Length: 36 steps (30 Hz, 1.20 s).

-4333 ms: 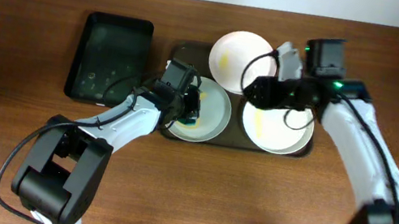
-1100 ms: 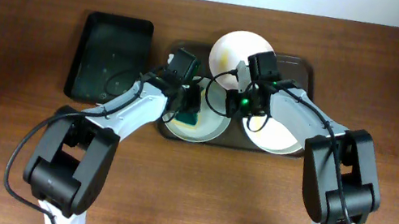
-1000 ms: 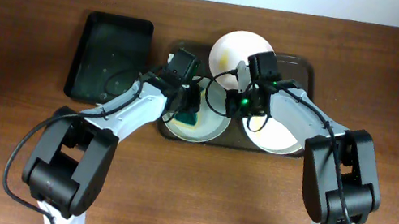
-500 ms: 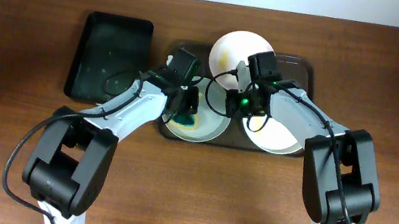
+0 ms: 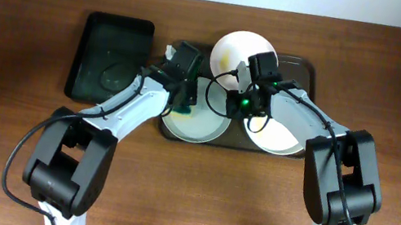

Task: Clean dirty plates on tray and stack at the side
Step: 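Scrub the pale green plate with the sponge while the right gripper holds it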

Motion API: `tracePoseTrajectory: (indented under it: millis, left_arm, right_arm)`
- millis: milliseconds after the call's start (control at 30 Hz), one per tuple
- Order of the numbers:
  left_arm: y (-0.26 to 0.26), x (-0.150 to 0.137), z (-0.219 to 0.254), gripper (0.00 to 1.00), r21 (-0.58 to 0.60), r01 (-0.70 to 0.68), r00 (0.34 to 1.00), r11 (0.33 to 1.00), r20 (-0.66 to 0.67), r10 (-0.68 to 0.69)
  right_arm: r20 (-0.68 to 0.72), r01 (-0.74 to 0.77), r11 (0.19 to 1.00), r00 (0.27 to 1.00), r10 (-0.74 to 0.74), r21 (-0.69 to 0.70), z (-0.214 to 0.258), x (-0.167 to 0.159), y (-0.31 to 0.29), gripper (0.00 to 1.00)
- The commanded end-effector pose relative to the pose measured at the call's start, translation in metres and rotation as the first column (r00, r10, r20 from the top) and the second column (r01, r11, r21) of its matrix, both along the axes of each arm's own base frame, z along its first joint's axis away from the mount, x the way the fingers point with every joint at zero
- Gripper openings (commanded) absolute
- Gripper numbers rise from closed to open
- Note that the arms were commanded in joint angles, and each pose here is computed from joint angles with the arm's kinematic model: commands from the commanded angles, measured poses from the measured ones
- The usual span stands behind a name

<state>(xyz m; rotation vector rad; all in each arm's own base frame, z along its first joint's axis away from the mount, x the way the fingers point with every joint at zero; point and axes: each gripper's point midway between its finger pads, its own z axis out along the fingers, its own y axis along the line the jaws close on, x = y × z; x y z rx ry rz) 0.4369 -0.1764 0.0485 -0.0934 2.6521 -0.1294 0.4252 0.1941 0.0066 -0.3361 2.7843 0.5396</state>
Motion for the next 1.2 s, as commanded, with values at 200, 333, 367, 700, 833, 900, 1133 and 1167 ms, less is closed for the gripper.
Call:
tracePoseTrajectory:
  millis: [200, 333, 367, 700, 833, 900, 1133, 1167]
  left_arm:
    - [-0.064, -0.01, 0.012, 0.0, -0.3, 0.154, 0.984, 0.941, -0.04, -0.174]
    - [-0.056, -0.009, -0.014, 0.0, -0.257, 0.126, 0.985, 0.958, -0.08, -0.151]
    - [-0.053, -0.008, -0.022, 0.0, -0.237, 0.116, 0.986, 0.965, -0.091, -0.141]
    - [0.036, -0.001, -0.047, 0.0, 0.235, -0.076, 0.995, 0.969, -0.044, 0.089]
    - [0.069, 0.001, -0.033, 0.0, 0.399, -0.144, 0.989, 0.906, 0.019, 0.149]
    - [0.077, 0.003, -0.022, 0.0, 0.437, -0.171, 0.985, 0.883, 0.055, 0.164]
    - [0.055, 0.012, 0.014, 0.0, 0.306, -0.153, 0.987, 0.94, 0.097, 0.129]
    - [0.038, 0.012, 0.012, 0.0, 0.219, -0.109, 0.993, 0.97, 0.071, 0.095]
  right_arm:
    - [-0.023, -0.005, 0.999, 1.0, 0.004, -0.043, -0.015, -0.003, -0.005, 0.04]
    - [-0.027, -0.005, 0.999, 1.0, 0.004, -0.044, -0.015, -0.004, -0.005, 0.04]
    - [-0.027, -0.005, 0.999, 1.0, 0.004, -0.044, -0.015, -0.004, -0.005, 0.04]
    - [-0.03, -0.006, 0.999, 1.0, 0.004, -0.046, -0.016, -0.005, -0.005, 0.04]
    - [-0.03, -0.006, 0.999, 1.0, 0.004, -0.046, -0.016, -0.005, -0.005, 0.04]
    - [-0.03, -0.006, 0.999, 1.0, 0.004, -0.046, -0.016, -0.005, -0.005, 0.04]
    - [-0.029, -0.006, 0.999, 1.0, 0.004, -0.045, -0.016, -0.004, -0.005, 0.04]
    - [-0.027, -0.006, 0.999, 1.0, 0.005, -0.045, -0.016, -0.004, -0.005, 0.04]
